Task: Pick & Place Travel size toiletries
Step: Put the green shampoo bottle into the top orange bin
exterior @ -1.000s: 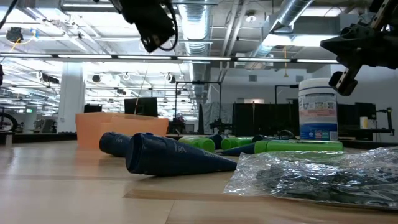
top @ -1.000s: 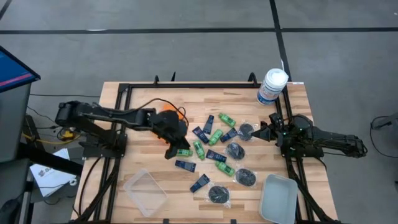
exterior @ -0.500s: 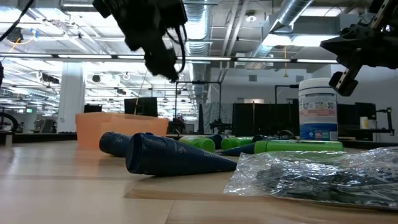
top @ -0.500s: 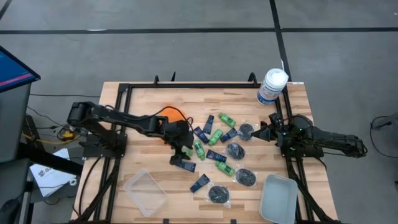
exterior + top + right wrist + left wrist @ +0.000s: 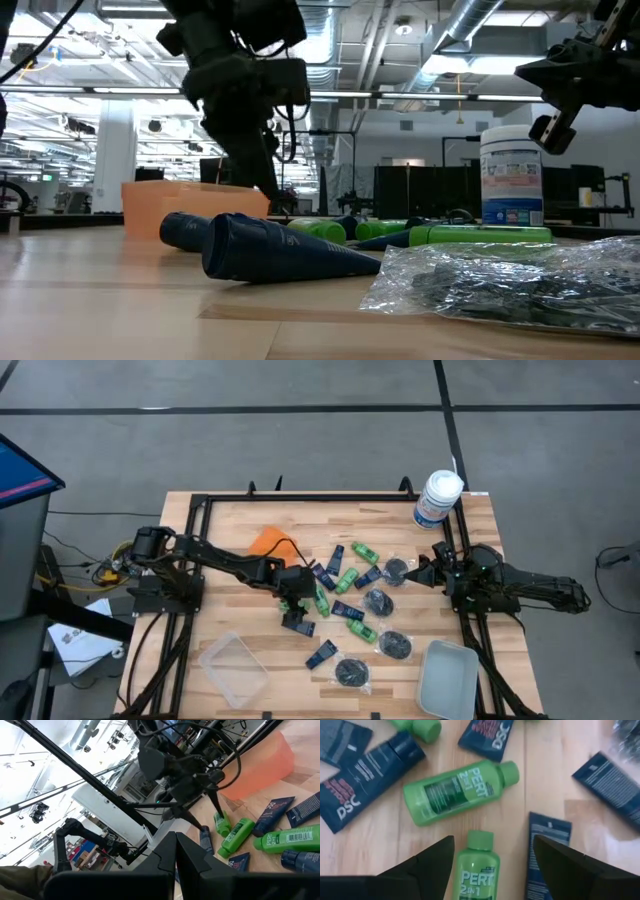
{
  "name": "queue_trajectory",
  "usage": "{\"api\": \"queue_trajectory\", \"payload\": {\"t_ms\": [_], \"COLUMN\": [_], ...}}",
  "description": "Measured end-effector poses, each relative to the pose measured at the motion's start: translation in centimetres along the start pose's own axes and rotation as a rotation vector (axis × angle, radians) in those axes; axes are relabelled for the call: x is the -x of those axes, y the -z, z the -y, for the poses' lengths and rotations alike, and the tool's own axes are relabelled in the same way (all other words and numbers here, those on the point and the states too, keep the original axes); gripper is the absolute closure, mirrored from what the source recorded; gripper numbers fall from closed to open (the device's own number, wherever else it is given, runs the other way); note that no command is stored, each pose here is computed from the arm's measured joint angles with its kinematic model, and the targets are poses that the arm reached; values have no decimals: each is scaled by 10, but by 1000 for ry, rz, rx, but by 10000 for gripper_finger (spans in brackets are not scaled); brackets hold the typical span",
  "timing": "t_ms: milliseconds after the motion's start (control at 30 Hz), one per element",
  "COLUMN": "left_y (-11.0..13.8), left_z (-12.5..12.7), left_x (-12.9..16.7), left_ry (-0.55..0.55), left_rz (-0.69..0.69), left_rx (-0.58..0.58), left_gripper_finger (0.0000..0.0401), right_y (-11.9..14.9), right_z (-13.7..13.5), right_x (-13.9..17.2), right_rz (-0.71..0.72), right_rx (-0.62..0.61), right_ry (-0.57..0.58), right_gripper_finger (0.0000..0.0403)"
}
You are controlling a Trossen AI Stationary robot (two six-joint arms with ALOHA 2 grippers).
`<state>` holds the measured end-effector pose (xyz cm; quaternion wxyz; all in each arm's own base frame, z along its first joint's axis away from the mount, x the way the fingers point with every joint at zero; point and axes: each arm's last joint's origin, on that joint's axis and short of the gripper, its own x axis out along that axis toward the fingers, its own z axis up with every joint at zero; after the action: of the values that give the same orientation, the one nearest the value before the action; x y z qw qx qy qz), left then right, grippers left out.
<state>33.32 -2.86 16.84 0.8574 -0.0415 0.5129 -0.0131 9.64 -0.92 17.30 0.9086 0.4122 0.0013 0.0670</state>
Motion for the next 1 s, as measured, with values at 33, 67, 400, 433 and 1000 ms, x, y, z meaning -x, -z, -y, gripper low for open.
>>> {"api": "queue_trajectory", "payload": {"t_ms": [33,67,400,433,1000], "left_y": [1,2,9,9,10], "left_z": [1,2,8,8,7], "left_x": [-2,-5,-24,-25,-36], "left_ry": [-7,-13,-74,-74,-91], "left_rz": [-6,-15,-62,-65,-65], "left_rx": [-5,-8,-36,-37,-108], "left_gripper_finger": [136,136,137,137,176], "right_y": [0,0,0,0,1], "right_z": [0,0,0,0,1], "right_x": [0,0,0,0,0], "right_rz": [0,0,-1,0,-8], "right_rx": [0,0,0,0,-4], "right_ry": [0,1,1,1,10], "right_gripper_finger": [403,403,403,403,403]}}
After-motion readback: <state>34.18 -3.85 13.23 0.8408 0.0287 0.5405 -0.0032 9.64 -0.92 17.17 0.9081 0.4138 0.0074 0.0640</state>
